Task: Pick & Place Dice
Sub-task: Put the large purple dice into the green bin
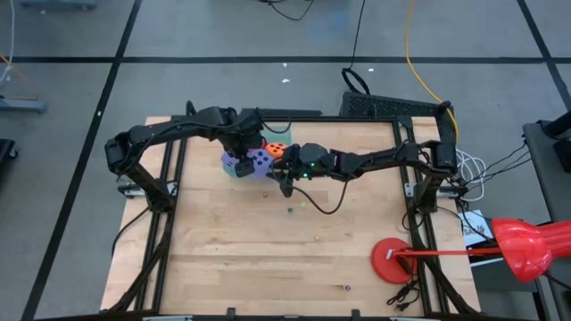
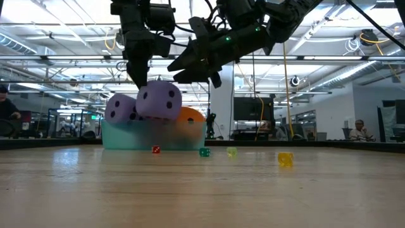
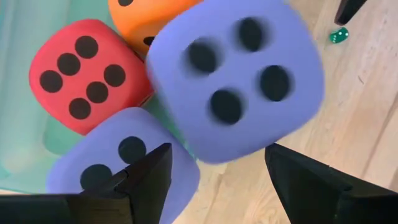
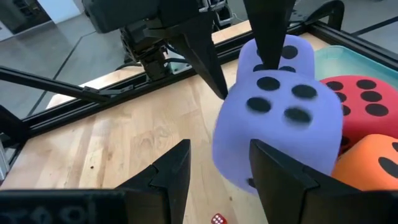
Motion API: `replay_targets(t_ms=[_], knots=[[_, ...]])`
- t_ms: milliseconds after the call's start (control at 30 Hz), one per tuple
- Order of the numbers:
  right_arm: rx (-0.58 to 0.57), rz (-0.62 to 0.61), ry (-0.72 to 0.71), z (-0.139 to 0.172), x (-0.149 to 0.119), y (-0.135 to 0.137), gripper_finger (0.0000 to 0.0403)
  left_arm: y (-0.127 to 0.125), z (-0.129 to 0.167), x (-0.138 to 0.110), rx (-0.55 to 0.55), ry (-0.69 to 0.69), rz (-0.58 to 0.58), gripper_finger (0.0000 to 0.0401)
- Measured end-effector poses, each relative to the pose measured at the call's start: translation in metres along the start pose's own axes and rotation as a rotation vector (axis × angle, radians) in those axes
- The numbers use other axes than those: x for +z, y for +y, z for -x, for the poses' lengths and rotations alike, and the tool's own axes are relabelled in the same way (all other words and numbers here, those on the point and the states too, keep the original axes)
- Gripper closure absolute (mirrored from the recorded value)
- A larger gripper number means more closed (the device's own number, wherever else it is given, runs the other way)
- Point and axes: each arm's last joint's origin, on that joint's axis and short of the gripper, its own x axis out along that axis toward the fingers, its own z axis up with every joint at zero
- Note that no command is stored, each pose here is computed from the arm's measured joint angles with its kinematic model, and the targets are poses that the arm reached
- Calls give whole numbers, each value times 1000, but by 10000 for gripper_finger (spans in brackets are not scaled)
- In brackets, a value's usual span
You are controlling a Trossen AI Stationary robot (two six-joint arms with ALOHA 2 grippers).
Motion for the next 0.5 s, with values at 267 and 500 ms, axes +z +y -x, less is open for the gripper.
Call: replay_targets(t_ms=[267, 500], knots=[[8, 5, -28, 6, 9, 3, 250, -6, -1, 0, -4, 1, 4, 134], [14, 47, -69, 28, 29, 10, 250, -8, 3, 2, -6, -9, 5, 135]])
